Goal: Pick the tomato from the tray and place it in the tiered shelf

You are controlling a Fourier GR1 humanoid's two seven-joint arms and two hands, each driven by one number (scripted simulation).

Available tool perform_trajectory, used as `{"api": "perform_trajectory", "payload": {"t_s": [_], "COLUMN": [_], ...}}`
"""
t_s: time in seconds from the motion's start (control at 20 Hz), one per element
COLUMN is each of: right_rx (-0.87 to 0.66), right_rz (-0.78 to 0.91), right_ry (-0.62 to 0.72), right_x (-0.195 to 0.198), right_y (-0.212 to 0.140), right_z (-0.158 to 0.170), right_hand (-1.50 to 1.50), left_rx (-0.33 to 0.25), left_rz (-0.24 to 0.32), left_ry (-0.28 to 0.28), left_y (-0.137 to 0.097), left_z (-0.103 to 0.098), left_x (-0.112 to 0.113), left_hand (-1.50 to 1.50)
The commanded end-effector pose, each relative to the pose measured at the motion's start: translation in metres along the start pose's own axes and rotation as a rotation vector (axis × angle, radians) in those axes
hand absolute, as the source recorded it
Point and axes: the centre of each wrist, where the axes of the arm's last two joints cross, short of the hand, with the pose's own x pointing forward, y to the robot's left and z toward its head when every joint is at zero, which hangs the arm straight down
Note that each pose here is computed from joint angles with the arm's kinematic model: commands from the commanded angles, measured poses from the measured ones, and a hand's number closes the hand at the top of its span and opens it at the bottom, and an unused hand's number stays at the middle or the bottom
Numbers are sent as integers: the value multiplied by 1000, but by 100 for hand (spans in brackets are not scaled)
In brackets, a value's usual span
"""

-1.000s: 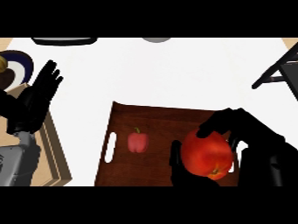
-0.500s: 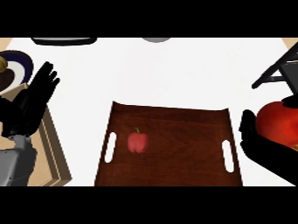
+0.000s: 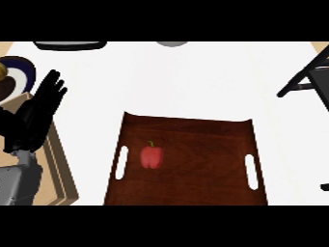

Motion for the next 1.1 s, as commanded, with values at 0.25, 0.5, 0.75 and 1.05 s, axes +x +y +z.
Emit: {"api": "perform_trajectory", "payload": {"t_s": [0.25,0.5,0.75,1.05], "right_rx": [-10,11,6,25], "right_rz": [-78,-78,-68,-70], "right_ry": [65,78,74,76], "right_x": [-83,-112,-123,-146], "right_y": [-52,-40,-53,-56], "right_z": [-37,-46,-48,-61], "right_hand": [150,150,150,150], "left_rx": [22,-10,-1,11], "left_rz": [-10,-4,-17,-2], "left_ry": [6,-4,-11,3], "left_y": [0,-1,8,-1], "left_z": [0,-1,4,-1], "left_x": [-1,2,-7,-9], "left_hand": [0,0,0,0]}}
